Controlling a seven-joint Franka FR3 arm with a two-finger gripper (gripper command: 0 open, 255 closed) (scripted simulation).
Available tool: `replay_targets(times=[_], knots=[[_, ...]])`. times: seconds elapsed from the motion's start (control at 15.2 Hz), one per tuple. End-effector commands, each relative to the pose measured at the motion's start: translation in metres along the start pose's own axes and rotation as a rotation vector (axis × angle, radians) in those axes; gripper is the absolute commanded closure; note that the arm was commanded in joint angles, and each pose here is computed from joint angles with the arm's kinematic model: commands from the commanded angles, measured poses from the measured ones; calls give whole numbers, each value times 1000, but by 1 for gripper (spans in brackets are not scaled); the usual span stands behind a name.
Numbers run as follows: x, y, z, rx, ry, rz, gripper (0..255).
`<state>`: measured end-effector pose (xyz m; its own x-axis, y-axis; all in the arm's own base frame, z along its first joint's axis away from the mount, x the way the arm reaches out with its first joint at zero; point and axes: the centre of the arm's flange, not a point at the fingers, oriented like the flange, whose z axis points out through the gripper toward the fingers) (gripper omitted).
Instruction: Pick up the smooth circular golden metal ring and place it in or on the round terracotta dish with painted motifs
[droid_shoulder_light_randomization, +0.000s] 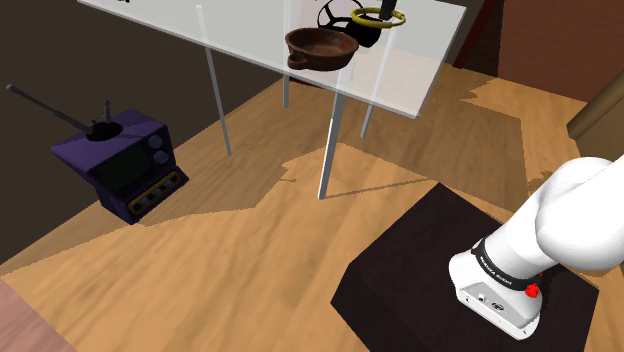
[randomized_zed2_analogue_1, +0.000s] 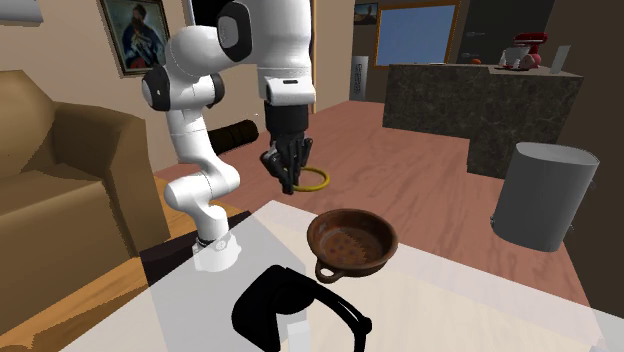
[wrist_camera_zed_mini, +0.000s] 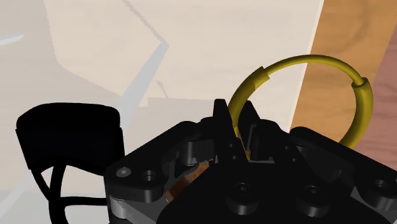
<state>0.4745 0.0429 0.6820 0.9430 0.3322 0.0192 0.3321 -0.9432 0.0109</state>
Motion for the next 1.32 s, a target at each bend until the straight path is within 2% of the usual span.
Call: replay_targets(times=[0.0,0.53,1.25], knots=[[24,6,1,0,0,0,255],[124,25,1,0,0,0,255],[123,24,59,0,0,0,255]])
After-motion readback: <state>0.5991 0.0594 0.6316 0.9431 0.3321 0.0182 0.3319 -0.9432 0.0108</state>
